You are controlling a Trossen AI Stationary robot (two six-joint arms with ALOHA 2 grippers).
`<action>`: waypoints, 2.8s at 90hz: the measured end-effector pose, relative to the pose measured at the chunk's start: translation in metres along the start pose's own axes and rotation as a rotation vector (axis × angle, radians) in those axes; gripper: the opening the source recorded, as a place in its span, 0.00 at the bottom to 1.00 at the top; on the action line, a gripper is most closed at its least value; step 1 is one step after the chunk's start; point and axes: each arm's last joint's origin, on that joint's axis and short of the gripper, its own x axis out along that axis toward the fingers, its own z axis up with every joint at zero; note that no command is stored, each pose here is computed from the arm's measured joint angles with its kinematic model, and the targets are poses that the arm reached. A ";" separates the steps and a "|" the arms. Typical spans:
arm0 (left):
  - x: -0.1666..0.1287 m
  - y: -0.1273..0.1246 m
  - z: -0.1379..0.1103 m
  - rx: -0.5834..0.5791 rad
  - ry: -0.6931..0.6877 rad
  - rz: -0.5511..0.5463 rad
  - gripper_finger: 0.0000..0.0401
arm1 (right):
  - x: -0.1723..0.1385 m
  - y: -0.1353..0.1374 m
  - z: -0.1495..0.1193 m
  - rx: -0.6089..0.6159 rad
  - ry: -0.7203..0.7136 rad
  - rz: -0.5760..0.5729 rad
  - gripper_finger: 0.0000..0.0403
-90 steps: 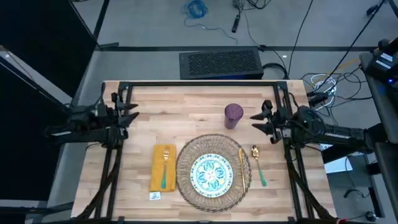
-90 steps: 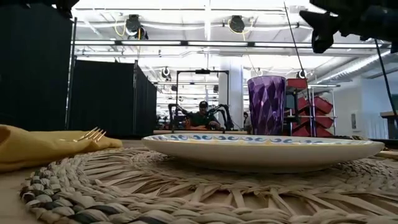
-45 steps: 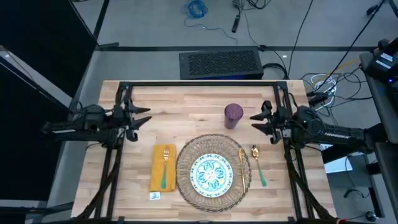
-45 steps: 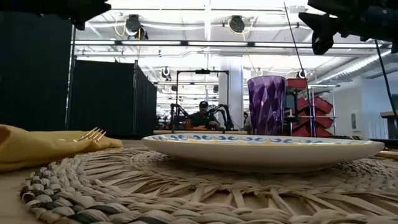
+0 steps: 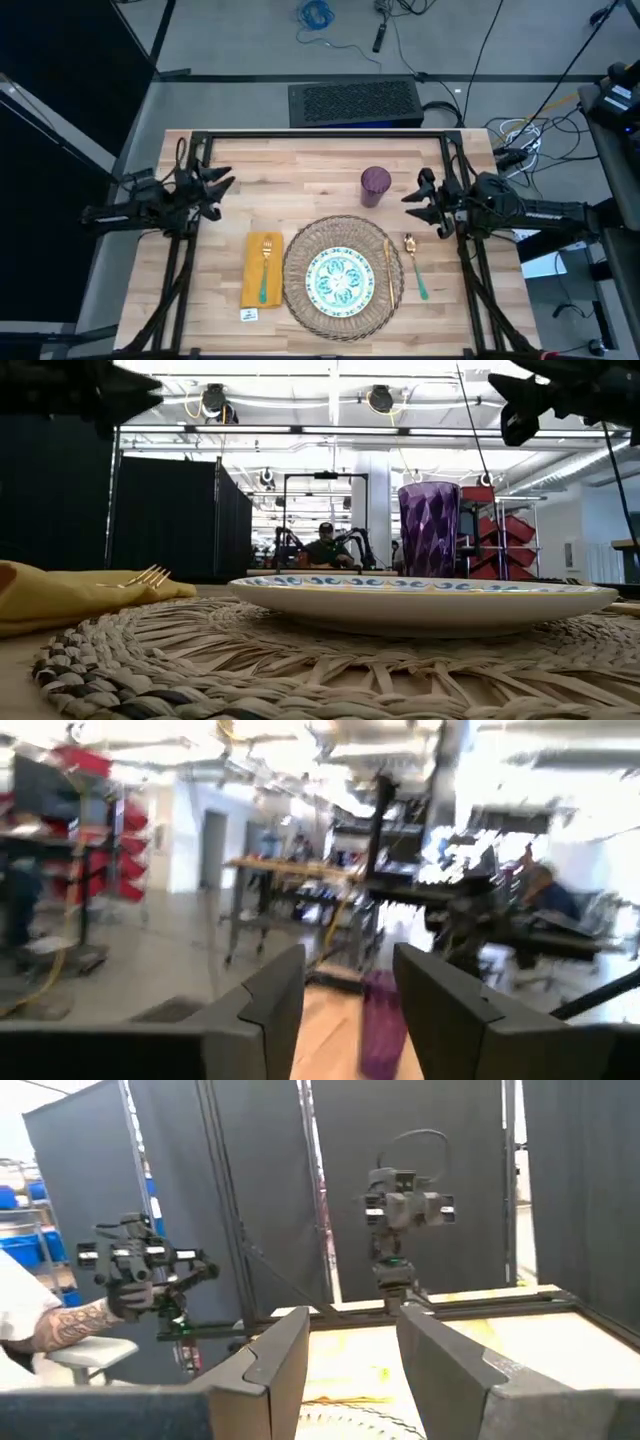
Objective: Set table place
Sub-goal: Return to Home Position
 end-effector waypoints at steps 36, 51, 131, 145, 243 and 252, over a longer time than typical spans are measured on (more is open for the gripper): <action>0.004 0.000 -0.020 0.002 0.006 0.018 0.35 | -0.003 -0.003 -0.039 0.044 -0.070 0.000 0.35; 0.004 0.000 -0.033 -0.019 0.001 0.032 0.35 | -0.003 -0.003 -0.043 0.029 -0.032 -0.009 0.35; 0.002 0.003 -0.059 -0.063 0.146 0.109 0.35 | -0.006 -0.009 -0.073 0.162 0.265 -0.103 0.35; 0.002 0.004 -0.061 -0.059 0.167 0.135 0.35 | -0.009 -0.010 -0.079 0.185 0.332 -0.122 0.35; 0.005 0.005 -0.067 -0.041 0.218 0.206 0.35 | -0.011 -0.008 -0.089 0.063 0.429 -0.200 0.35; 0.005 0.005 -0.067 -0.044 0.220 0.196 0.35 | -0.008 -0.008 -0.083 -0.003 0.386 -0.180 0.35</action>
